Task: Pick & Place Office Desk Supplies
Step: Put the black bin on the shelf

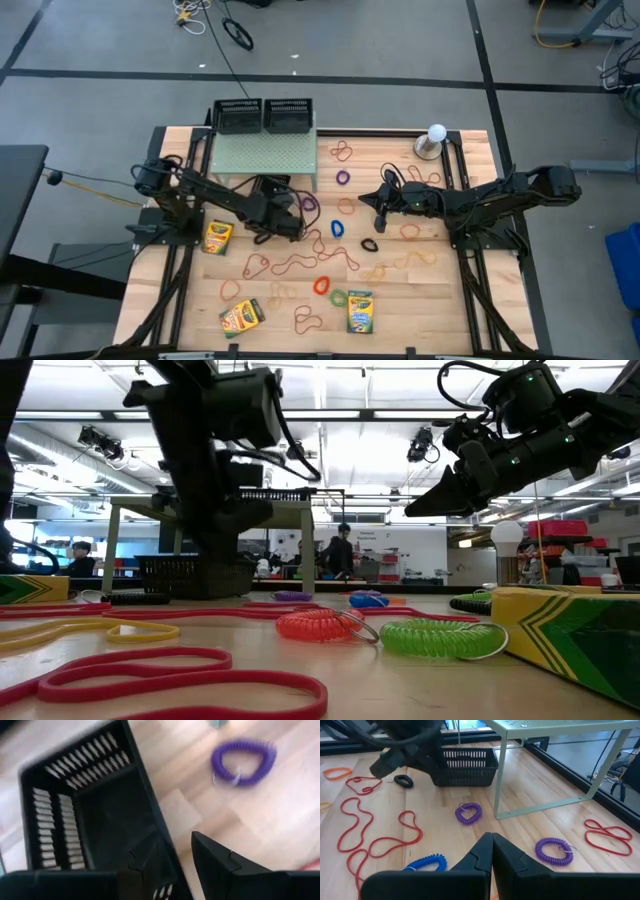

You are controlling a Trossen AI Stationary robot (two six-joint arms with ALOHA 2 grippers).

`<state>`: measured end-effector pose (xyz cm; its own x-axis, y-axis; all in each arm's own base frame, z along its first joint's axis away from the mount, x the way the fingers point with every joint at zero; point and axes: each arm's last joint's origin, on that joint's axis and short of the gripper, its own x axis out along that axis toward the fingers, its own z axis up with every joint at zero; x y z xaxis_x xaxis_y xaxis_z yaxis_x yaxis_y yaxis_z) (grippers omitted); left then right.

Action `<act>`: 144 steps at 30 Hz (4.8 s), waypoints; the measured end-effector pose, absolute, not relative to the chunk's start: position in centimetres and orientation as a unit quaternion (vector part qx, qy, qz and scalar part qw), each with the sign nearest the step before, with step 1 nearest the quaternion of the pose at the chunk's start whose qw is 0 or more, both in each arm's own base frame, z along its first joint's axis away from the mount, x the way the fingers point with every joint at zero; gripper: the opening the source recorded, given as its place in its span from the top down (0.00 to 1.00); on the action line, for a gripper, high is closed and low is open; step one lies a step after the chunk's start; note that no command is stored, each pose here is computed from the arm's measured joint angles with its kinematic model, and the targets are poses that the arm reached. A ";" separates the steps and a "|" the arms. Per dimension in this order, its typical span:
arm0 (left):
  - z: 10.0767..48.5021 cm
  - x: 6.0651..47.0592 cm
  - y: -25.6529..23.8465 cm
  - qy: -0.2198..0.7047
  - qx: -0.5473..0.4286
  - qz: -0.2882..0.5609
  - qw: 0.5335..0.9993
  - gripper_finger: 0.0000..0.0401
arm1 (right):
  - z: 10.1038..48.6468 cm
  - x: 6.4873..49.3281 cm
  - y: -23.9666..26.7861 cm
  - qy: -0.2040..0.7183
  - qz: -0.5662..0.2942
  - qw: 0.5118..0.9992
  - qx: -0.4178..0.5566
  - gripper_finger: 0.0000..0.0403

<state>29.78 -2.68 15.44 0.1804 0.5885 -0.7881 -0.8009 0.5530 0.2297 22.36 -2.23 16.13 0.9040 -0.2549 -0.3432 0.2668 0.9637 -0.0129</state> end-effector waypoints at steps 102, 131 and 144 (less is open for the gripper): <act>19.5 27.8 -3.8 0.512 -0.035 0.060 0.856 0.73 | 16.1 22.3 -2.2 0.175 -0.134 0.975 0.025 0.97; 19.4 29.1 -6.2 0.562 0.010 0.025 0.827 0.96 | 15.9 22.3 -2.2 0.185 -0.133 0.973 0.020 0.97; 31.7 27.1 -6.2 0.507 0.088 0.106 0.851 0.96 | 15.9 22.3 -2.2 0.187 -0.134 0.973 0.022 0.97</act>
<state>27.07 -6.19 31.74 0.4633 0.2706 -0.8439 -0.0915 0.9617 0.2582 22.28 -2.22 15.85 0.8946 -0.2523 -0.3689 0.2686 0.9632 -0.0073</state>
